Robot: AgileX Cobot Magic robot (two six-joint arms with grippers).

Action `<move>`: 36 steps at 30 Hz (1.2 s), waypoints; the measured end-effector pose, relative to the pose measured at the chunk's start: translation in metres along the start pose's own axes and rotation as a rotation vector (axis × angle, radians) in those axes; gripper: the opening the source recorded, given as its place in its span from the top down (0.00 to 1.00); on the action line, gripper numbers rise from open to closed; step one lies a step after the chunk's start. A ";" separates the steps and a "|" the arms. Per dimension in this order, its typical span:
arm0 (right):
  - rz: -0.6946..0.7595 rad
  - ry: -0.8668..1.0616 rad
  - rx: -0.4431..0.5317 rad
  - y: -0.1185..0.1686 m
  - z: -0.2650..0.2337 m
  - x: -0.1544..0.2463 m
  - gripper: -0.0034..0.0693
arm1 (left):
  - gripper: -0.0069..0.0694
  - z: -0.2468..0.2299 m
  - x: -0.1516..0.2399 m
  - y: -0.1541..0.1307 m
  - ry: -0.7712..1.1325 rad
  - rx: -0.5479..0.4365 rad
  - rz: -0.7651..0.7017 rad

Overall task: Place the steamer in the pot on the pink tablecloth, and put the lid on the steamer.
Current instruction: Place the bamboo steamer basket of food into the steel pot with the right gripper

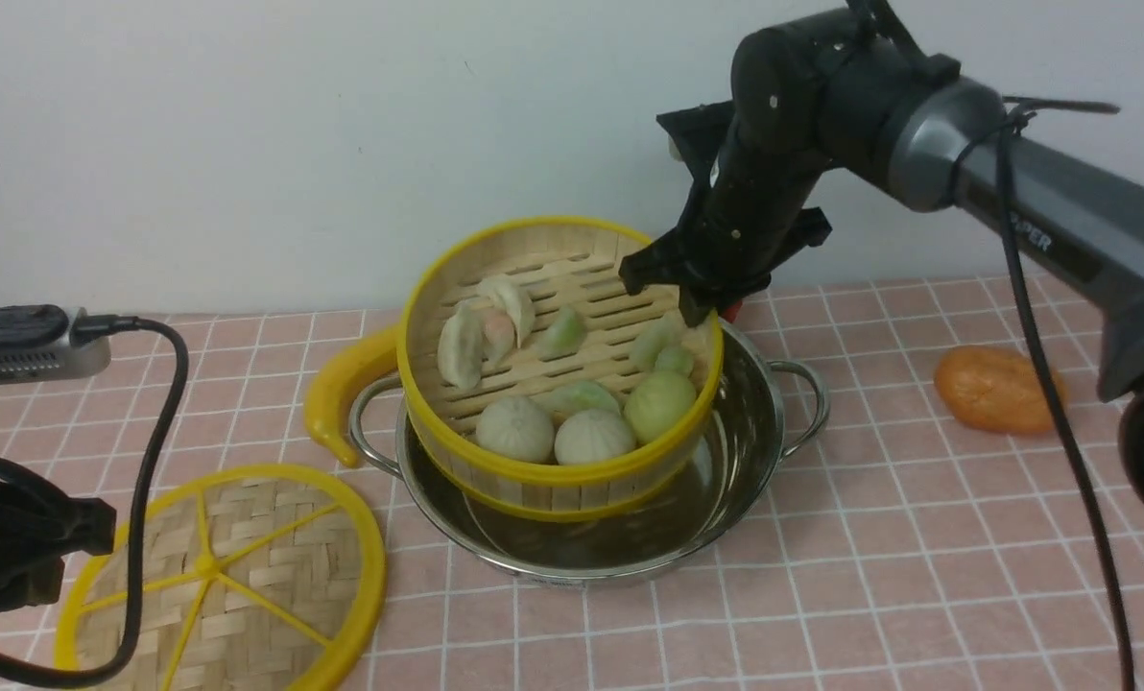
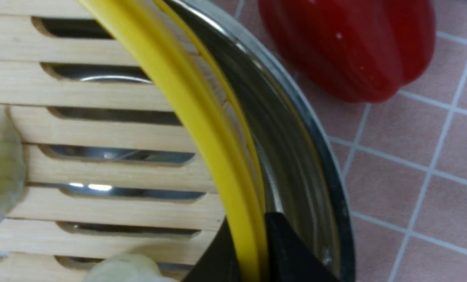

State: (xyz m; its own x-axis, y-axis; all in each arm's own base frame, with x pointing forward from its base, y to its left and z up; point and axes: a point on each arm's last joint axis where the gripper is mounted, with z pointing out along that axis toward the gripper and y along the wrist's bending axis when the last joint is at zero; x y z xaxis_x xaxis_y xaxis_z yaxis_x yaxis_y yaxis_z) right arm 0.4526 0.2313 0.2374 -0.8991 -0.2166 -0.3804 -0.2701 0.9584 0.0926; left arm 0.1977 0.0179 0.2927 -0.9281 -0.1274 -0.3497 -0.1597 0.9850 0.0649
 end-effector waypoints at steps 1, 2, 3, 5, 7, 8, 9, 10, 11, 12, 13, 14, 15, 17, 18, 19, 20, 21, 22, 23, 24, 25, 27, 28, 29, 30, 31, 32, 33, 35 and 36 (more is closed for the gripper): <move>-0.001 0.000 0.002 0.000 0.000 0.000 0.87 | 0.59 0.000 0.000 0.000 0.000 0.000 0.000; -0.008 -0.002 0.018 -0.002 0.000 0.000 0.87 | 0.59 0.000 0.000 0.000 0.000 0.000 0.000; -0.012 -0.001 0.028 -0.003 0.001 0.000 0.87 | 0.59 0.000 0.000 0.000 0.000 0.000 0.000; -0.012 0.011 0.031 -0.003 0.004 0.003 0.87 | 0.59 0.000 0.000 0.000 0.000 0.000 0.000; -0.010 0.036 0.030 -0.004 0.008 0.008 0.87 | 0.59 0.000 0.000 0.000 0.000 0.000 0.002; -0.009 0.047 0.030 -0.004 0.010 0.010 0.87 | 0.59 0.000 0.000 0.000 0.000 0.000 0.005; -0.008 0.062 0.033 -0.005 0.012 0.013 0.87 | 0.59 0.000 0.000 0.000 0.000 0.000 0.006; -0.009 0.064 0.034 -0.005 0.013 0.013 0.87 | 0.59 0.000 0.000 0.000 0.000 0.000 0.006; -0.013 0.075 0.044 -0.006 0.014 0.015 0.87 | 0.59 0.000 0.000 0.000 0.000 0.000 0.008; -0.013 0.078 0.045 -0.006 0.015 0.016 0.87 | 0.59 0.000 0.000 0.000 -0.001 0.000 0.008; -0.018 0.078 0.056 -0.007 0.016 0.016 0.87 | 0.59 0.000 -0.001 0.000 -0.006 0.001 0.008; -0.019 0.077 0.058 -0.007 0.016 0.016 0.87 | 0.59 0.000 -0.001 0.000 -0.011 0.002 0.009; -0.019 0.077 0.059 -0.008 0.016 0.016 0.87 | 0.59 0.000 -0.002 0.000 -0.018 0.003 0.012; -0.017 0.071 0.053 -0.007 0.014 0.015 0.87 | 0.59 0.000 -0.002 0.000 -0.024 0.003 0.013; -0.017 0.070 0.052 -0.007 0.013 0.015 0.87 | 0.59 0.000 -0.002 0.000 -0.024 0.003 0.012; -0.017 0.069 0.052 -0.007 0.013 0.015 0.87 | 0.59 0.000 -0.002 0.000 -0.024 0.003 0.012; -0.017 0.068 0.052 -0.007 0.012 0.015 0.87 | 0.59 0.000 -0.002 0.000 -0.024 0.003 0.014; -0.017 0.067 0.052 -0.007 0.012 0.015 0.87 | 0.59 0.000 -0.002 0.000 -0.024 0.003 0.014; -0.015 0.068 0.049 -0.007 0.012 0.015 0.87 | 0.59 0.000 -0.002 0.000 -0.024 0.003 0.015; -0.013 0.069 0.043 -0.006 0.012 0.015 0.87 | 0.59 0.000 -0.002 0.000 -0.024 0.003 0.015; -0.013 0.069 0.043 -0.006 0.012 0.015 0.87 | 0.59 0.000 -0.002 0.000 -0.024 0.003 0.015; -0.017 0.069 0.043 -0.006 0.012 0.015 0.87 | 0.59 0.000 -0.002 0.000 -0.024 0.003 0.015; -0.020 0.074 0.029 -0.005 0.013 0.016 0.87 | 0.59 0.000 -0.002 0.000 -0.024 0.003 0.015; -0.019 0.077 0.027 -0.005 0.014 0.016 0.87 | 0.59 0.000 -0.002 0.000 -0.024 0.003 0.015; -0.019 0.080 0.025 -0.004 0.015 0.016 0.87 | 0.59 0.000 -0.002 0.000 -0.024 0.003 0.015; -0.018 0.082 0.024 -0.004 0.016 0.016 0.87 | 0.59 0.000 -0.002 0.000 -0.024 0.003 0.015; -0.018 0.087 0.024 -0.004 0.019 0.017 0.87 | 0.59 0.000 -0.002 0.000 -0.024 0.004 0.015; -0.018 0.087 0.024 -0.004 0.019 0.017 0.87 | 0.59 0.000 -0.002 0.000 -0.024 0.004 0.015; -0.020 0.093 0.025 -0.005 0.022 0.018 0.87 | 0.59 0.000 -0.002 0.000 -0.024 0.004 0.015; -0.021 0.099 0.029 -0.005 0.025 0.018 0.87 | 0.59 0.000 -0.002 0.000 -0.024 0.004 0.015; -0.023 0.098 0.030 -0.005 0.025 0.018 0.87 | 0.59 0.000 -0.002 0.000 -0.024 0.004 0.015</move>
State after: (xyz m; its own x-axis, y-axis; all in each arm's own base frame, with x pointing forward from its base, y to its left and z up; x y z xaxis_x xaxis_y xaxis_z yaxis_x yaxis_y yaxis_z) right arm 0.4461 0.2270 0.2074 -0.9227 -0.2541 -0.2899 -0.2816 0.9578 0.0568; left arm 0.1997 0.0178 0.2934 -0.9219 -0.1103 -0.3713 -0.1450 0.9872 0.0669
